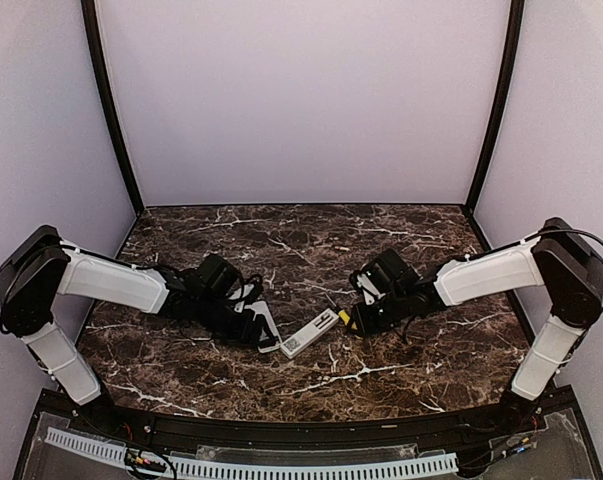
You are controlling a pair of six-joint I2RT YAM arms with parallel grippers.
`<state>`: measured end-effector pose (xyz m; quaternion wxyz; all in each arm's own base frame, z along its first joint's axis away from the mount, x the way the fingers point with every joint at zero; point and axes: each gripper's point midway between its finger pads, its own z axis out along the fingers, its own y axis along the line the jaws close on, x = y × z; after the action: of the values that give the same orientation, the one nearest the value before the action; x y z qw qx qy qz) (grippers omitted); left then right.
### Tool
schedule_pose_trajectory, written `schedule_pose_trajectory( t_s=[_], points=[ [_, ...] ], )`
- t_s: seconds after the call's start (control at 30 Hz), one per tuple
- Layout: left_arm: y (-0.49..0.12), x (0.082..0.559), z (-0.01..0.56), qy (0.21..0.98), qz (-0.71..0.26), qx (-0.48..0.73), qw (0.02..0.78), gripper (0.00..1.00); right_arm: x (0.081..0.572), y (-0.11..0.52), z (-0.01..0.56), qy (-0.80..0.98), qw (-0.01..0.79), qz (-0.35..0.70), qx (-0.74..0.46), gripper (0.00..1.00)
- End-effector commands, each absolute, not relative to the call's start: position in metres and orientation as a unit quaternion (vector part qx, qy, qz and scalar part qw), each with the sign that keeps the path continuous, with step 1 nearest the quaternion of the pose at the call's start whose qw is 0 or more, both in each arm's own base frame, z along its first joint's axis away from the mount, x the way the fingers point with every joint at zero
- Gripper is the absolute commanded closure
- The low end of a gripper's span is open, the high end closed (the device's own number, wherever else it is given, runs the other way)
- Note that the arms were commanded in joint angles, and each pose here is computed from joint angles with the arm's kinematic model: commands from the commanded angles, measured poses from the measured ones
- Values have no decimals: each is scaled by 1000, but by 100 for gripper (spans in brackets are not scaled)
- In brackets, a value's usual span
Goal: Unload the batteries from the remote control
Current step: Pick up the screwdriver from the center of the board, then pass from the right arm to the left
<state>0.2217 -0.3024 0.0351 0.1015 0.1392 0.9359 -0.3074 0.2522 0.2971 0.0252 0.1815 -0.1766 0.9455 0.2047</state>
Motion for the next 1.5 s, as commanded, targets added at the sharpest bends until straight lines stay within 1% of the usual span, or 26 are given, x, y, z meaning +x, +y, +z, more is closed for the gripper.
schedule_pose_trajectory(
  t_s=[0.0,0.17,0.47,0.67,0.87,0.9,1.0,1.07,1.17,1.2,1.23,1.27,1.3,1.33,1.37,1.4,1.47],
  points=[
    [-314,217,37,932,-324,134,89,33,257,298,23,950,189,186,-167,71],
    [-324,212,36,928,-341,131,79,33,259,296,21,952,191,183,-156,74],
    [-330,226,39,926,-341,124,109,33,260,295,14,956,188,176,-142,81],
    [-334,240,49,922,-340,119,143,33,262,295,19,956,195,180,-129,90],
    [-327,256,70,919,-324,112,196,33,268,294,42,946,231,194,-115,98],
    [-325,257,79,915,-324,117,211,33,269,294,47,944,236,199,-116,100],
    [-310,264,97,911,-300,123,256,32,269,295,67,935,254,217,-120,100],
    [-300,268,130,894,-307,127,300,31,270,297,84,927,268,230,-126,100],
    [-277,275,158,882,-319,121,324,30,270,299,111,913,290,251,-139,100],
    [-277,271,177,868,-345,134,330,29,266,304,122,905,293,268,-152,100],
    [-267,278,185,864,-352,127,337,29,262,310,134,893,297,290,-172,100],
    [-268,273,205,847,-378,148,342,29,256,318,148,878,298,318,-198,100],
    [-262,275,212,844,-382,152,344,29,248,327,162,861,295,349,-223,100],
    [-265,270,232,827,-397,183,355,28,240,336,174,844,290,377,-248,100],
    [-263,267,235,827,-396,193,349,28,232,343,187,828,282,404,-268,100],
    [-267,263,253,811,-408,219,357,29,224,348,197,816,274,424,-282,100],
    [-271,254,268,795,-423,248,356,28,215,354,215,798,265,451,-300,100]
  ],
)
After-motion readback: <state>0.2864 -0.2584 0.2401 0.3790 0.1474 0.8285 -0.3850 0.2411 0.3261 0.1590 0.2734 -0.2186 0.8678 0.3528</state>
